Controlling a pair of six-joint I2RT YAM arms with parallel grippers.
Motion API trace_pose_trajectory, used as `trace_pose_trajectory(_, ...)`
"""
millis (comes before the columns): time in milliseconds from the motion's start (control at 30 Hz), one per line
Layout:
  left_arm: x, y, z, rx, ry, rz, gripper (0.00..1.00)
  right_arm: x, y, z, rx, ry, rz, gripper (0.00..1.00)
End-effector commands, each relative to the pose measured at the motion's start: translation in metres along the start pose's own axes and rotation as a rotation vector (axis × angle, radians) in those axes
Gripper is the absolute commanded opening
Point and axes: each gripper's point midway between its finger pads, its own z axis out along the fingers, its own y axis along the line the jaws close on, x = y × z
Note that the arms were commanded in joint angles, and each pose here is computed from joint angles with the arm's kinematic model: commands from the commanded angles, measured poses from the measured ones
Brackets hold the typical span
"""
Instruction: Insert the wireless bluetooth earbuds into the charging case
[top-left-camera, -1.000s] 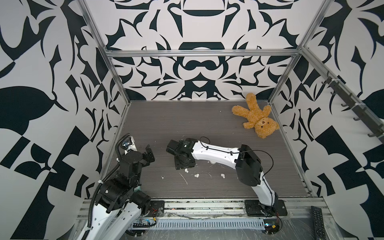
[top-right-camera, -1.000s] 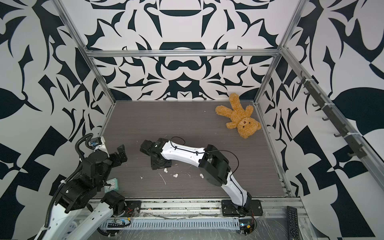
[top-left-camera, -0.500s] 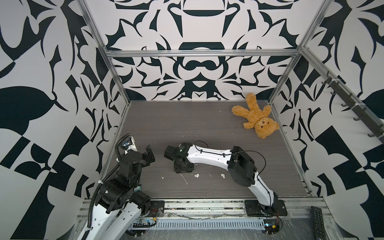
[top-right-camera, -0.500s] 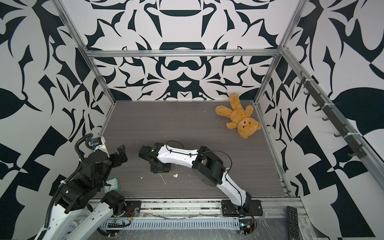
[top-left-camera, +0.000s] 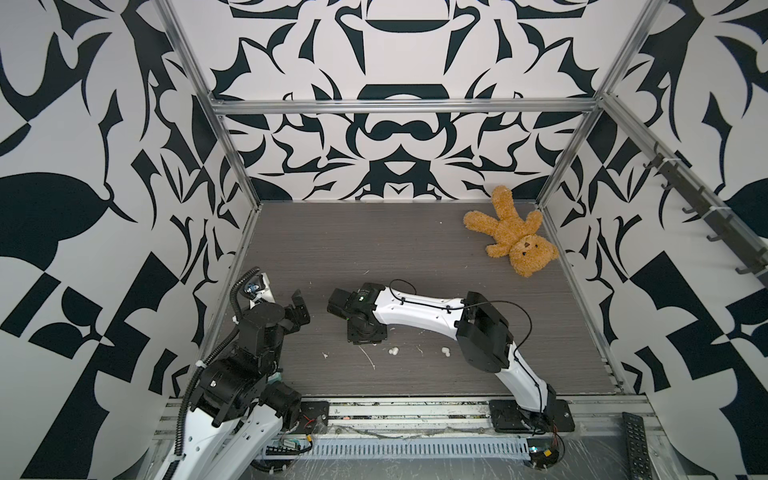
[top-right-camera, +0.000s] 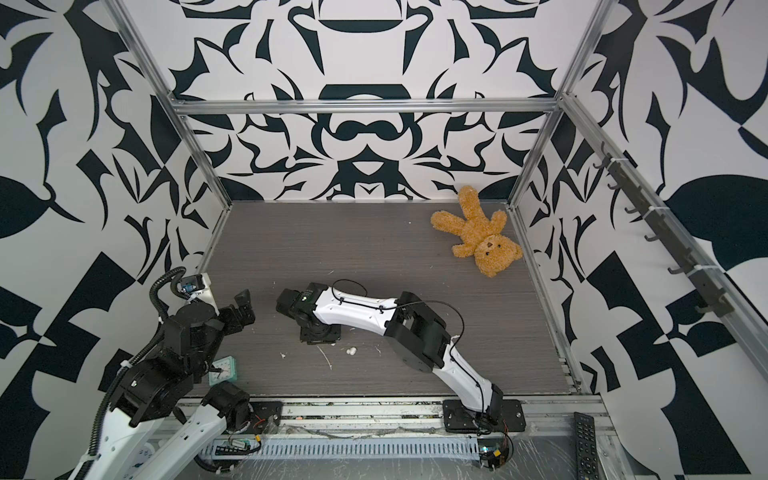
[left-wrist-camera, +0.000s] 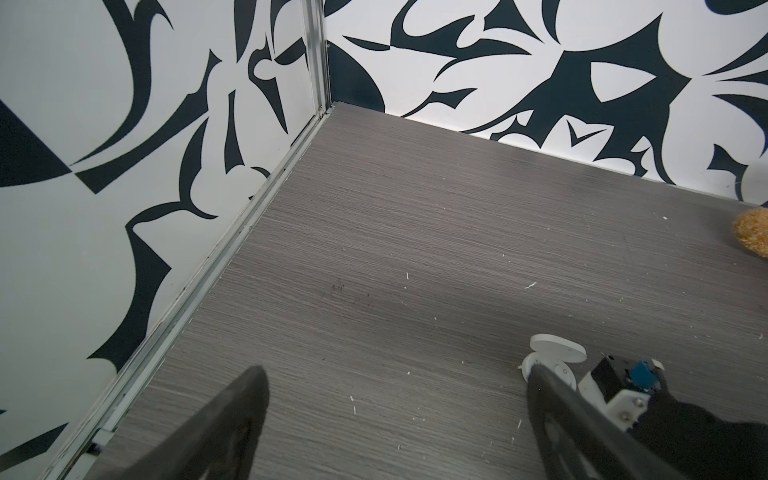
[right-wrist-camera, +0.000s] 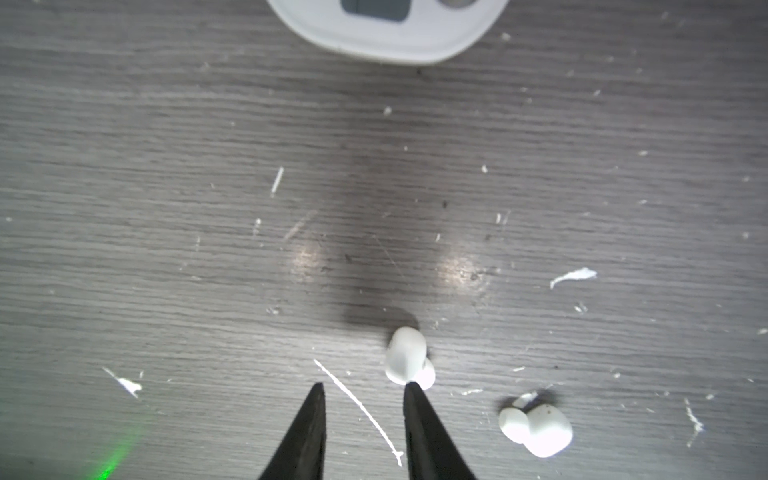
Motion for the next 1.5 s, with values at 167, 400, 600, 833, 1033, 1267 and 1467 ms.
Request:
trace_pose_trajectory(167,0.002,-0.001,0.002,0.001,0.001,-0.006,0.99,0.000,-0.009,-0.007,0.041,-0.010,0.014,0.36)
trace_pose_trajectory(400,0.001,0.000,0.002,0.000,-0.001,-0.007,0.99,0.002,-0.009,-0.001,0.045,0.006,0.016,0.35)
trace_pose_trajectory(600,0.001,0.000,0.002,0.000,-0.001,-0.008,0.99,0.003,-0.008,0.002,0.044,0.011,0.015,0.33)
trace_pose_trajectory(833,0.002,-0.001,0.002,0.000,0.002,-0.004,0.99,0.005,-0.010,0.006,0.051,0.021,0.014,0.30)
trace_pose_trajectory(1033,0.002,-0.001,0.003,0.000,0.003,-0.004,0.99,0.007,-0.011,0.010,0.055,0.030,0.015,0.29)
trace_pose_trajectory(1267,0.003,-0.001,0.003,-0.001,0.004,-0.003,0.99,0.006,-0.012,0.009,0.057,0.025,0.014,0.22)
trace_pose_trajectory(1467,0.003,-0.001,0.003,-0.001,0.006,-0.001,0.99,0.007,-0.013,0.012,0.063,0.032,0.005,0.16)
